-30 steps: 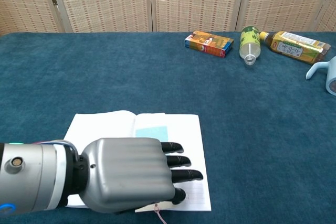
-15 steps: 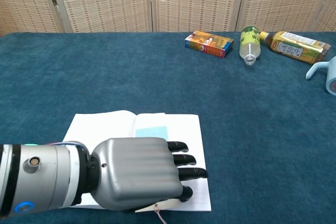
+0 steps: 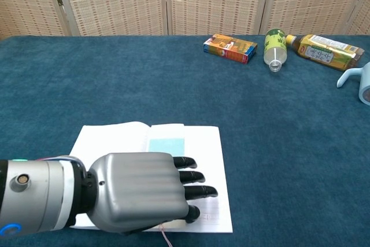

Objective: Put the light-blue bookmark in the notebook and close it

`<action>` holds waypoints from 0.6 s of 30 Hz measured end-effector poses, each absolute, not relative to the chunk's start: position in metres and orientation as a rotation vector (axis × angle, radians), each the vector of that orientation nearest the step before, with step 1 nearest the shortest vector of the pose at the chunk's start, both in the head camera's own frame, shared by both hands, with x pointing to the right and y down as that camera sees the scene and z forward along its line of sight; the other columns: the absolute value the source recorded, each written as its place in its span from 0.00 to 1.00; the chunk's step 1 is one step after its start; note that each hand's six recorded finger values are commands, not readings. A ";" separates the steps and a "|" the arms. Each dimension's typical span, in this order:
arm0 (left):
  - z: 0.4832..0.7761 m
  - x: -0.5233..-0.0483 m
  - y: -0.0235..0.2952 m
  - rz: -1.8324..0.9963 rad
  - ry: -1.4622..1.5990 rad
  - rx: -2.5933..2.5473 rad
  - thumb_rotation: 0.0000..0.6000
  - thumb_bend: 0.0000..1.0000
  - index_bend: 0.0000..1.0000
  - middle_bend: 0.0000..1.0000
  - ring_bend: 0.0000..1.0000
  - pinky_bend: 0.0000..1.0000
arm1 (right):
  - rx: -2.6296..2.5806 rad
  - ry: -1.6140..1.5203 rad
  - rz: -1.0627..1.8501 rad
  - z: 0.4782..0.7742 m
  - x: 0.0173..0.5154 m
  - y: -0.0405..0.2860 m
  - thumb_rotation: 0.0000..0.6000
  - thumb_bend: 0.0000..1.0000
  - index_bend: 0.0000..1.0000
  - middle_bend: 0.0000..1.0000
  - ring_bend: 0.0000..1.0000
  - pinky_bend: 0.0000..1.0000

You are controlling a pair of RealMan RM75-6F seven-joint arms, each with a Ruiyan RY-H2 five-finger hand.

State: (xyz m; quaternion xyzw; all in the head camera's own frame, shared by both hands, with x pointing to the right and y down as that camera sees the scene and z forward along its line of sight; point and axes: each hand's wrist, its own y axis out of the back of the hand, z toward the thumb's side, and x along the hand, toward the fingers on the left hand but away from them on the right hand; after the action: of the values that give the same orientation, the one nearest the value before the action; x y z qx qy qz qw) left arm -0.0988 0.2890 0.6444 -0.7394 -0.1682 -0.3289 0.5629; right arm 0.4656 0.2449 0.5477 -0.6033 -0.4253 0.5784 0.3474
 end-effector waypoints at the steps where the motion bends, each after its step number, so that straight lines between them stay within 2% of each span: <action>1: 0.644 -0.100 0.289 -0.776 -0.396 -1.740 1.00 0.73 0.28 0.00 0.00 0.09 | -1.565 -1.103 1.500 0.548 0.466 0.245 1.00 0.07 0.00 0.11 0.09 0.17; 12: 0.639 -0.102 0.287 -0.778 -0.374 -1.764 1.00 0.73 0.25 0.00 0.00 0.09 | -1.562 -1.104 1.495 0.547 0.465 0.244 1.00 0.07 0.00 0.11 0.09 0.17; 18: 0.632 -0.109 0.268 -0.818 -0.283 -1.792 1.00 0.73 0.22 0.00 0.00 0.09 | -1.554 -1.107 1.488 0.544 0.466 0.243 1.00 0.07 0.00 0.11 0.09 0.17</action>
State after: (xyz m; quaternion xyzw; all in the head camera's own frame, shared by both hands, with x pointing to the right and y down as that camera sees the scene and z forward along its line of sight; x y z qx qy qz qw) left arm -0.1087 0.2680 0.6323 -0.7553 -0.1193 -0.3446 0.5446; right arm 0.4658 0.2427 0.5440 -0.6010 -0.4278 0.5755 0.3530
